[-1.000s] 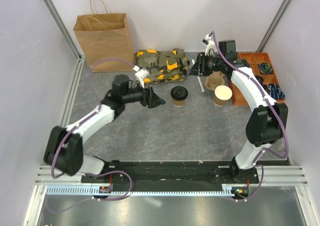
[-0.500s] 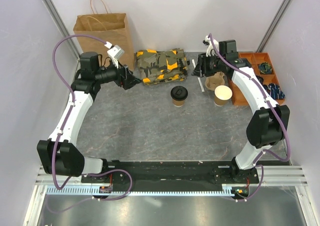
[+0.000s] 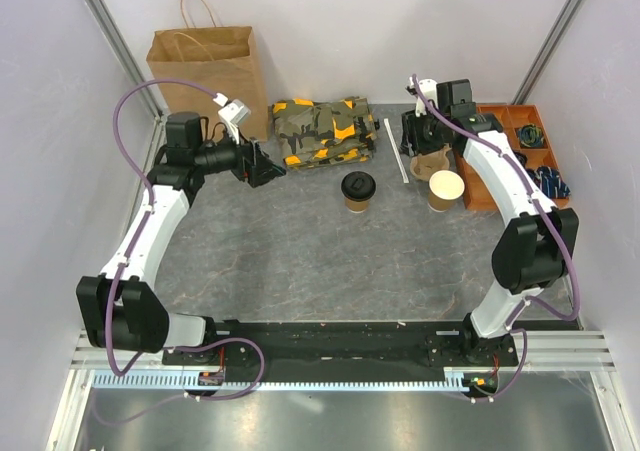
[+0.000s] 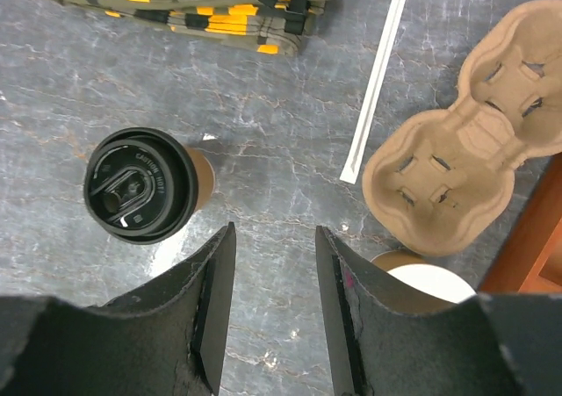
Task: Pack the takeout coffee
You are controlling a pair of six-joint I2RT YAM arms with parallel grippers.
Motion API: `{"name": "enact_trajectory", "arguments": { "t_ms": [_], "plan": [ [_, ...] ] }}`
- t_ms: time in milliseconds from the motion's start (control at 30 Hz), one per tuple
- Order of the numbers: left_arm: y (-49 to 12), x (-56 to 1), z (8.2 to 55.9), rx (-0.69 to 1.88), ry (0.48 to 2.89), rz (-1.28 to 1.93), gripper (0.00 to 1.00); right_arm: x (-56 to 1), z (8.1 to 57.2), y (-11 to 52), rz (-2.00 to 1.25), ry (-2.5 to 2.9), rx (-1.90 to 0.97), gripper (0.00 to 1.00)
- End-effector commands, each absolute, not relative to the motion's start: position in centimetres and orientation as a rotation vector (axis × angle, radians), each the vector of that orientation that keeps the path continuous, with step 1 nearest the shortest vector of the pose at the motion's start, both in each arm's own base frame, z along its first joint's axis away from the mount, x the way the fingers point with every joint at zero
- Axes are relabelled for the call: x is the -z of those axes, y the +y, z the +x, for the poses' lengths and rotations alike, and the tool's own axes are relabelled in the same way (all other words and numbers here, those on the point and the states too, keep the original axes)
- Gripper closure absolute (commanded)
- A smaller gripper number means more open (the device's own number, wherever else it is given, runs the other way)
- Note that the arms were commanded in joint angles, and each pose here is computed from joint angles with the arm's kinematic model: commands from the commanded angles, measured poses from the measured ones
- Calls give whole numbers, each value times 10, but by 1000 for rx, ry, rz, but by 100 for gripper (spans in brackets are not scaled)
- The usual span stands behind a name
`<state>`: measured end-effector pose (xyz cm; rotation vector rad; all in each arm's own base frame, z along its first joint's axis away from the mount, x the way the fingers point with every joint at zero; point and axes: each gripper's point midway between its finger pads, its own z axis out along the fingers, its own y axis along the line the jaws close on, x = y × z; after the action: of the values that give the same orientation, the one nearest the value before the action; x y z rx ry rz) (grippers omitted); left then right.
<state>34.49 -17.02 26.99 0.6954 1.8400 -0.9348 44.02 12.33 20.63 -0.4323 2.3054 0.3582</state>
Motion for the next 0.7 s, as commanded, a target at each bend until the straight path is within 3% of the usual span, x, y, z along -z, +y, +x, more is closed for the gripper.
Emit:
{"name": "enact_trajectory", "arguments": {
  "t_ms": [0, 133, 333, 500, 667],
  "plan": [
    [-166, -291, 345, 919, 1796, 644, 10, -212, 450, 119, -433, 2294, -310, 51],
    [-128, -342, 383, 702, 1674, 614, 10, -212, 452, 122, -421, 2297, -337, 50],
    [2, -410, 468, 455, 1537, 383, 9, -213, 454, 128, -421, 2294, -377, 50],
    [72, -422, 525, 285, 1389, 433, 11, -211, 454, 132, -420, 2298, -403, 50],
    [96, -407, 549, 159, 1284, 660, 12, -208, 453, 133, -422, 2306, -418, 50]
  ]
}}
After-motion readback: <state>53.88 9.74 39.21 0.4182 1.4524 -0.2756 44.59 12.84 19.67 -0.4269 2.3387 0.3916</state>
